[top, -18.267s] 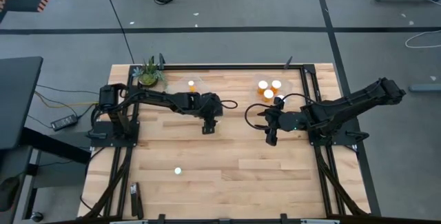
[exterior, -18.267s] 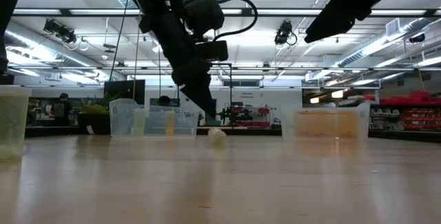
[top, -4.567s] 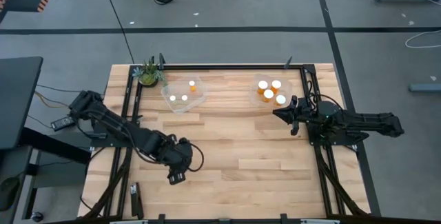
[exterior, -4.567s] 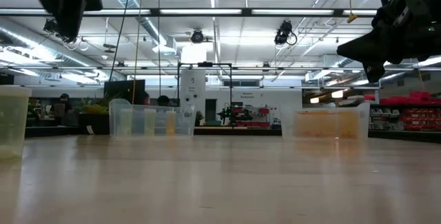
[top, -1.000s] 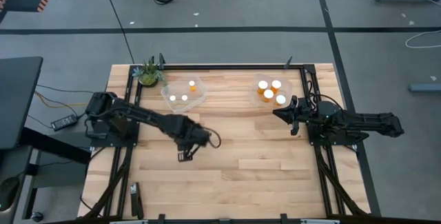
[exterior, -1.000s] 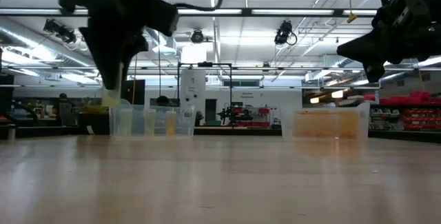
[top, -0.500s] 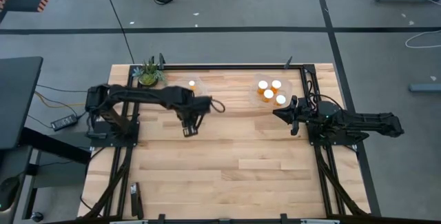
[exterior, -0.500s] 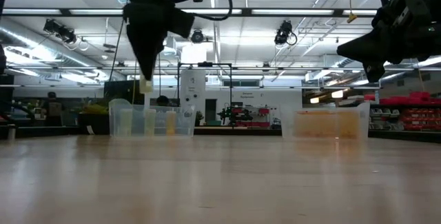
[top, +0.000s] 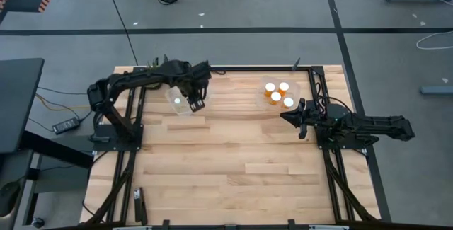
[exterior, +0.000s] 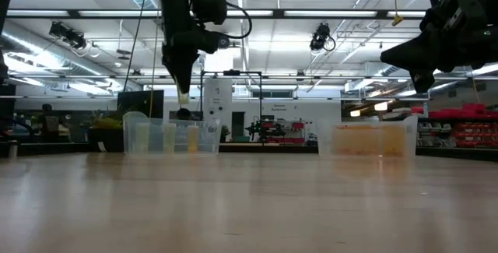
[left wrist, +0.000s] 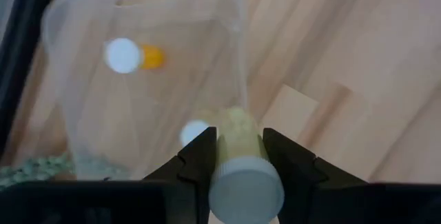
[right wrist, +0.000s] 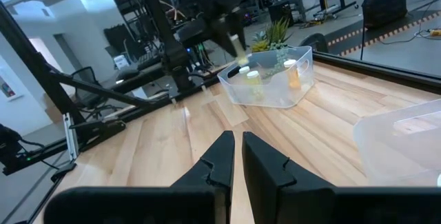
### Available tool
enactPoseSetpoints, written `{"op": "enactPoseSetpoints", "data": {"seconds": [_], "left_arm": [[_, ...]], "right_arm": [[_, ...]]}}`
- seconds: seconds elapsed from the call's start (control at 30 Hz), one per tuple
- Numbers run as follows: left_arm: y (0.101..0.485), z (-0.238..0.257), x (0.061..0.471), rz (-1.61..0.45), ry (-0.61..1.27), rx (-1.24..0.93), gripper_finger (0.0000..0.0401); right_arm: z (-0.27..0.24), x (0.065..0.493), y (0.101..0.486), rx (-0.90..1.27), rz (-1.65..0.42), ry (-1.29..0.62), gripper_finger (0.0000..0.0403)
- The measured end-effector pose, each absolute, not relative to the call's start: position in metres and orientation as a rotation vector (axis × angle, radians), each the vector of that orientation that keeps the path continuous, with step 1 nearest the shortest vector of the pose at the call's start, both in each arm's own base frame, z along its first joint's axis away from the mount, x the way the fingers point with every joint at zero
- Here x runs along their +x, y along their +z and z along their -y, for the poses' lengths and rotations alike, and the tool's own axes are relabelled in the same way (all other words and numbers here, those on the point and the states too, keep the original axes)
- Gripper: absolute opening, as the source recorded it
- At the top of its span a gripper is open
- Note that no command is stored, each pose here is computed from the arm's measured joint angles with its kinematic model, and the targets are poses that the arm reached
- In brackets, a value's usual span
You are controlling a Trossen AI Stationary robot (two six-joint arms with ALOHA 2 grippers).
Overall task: Pick and place medicine bottles into bin by pill shape (circle, oval)
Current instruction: Put the small yellow pill bottle into the left transparent bin
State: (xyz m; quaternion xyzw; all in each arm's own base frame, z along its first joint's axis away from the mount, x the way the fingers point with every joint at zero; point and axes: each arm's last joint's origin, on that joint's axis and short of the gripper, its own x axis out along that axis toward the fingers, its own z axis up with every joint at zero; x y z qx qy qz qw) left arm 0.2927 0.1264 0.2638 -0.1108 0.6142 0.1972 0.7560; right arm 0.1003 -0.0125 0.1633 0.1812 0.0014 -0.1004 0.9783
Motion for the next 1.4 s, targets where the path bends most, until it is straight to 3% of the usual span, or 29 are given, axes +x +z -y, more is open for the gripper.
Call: {"op": "enactPoseSetpoints", "data": {"seconds": [0.97,1.4], "left_arm": [[0.177,-0.194,0.312,-1.439,0.446,-0.312,0.0115],[0.170,-0.196,0.315,-1.436,0.425,-0.315,0.0134]], "right_arm": [[0.012,0.100,0.163,0.365,-0.003,-0.202,0.0036],[0.012,0.100,0.163,0.365,-0.003,-0.202,0.0036]]}}
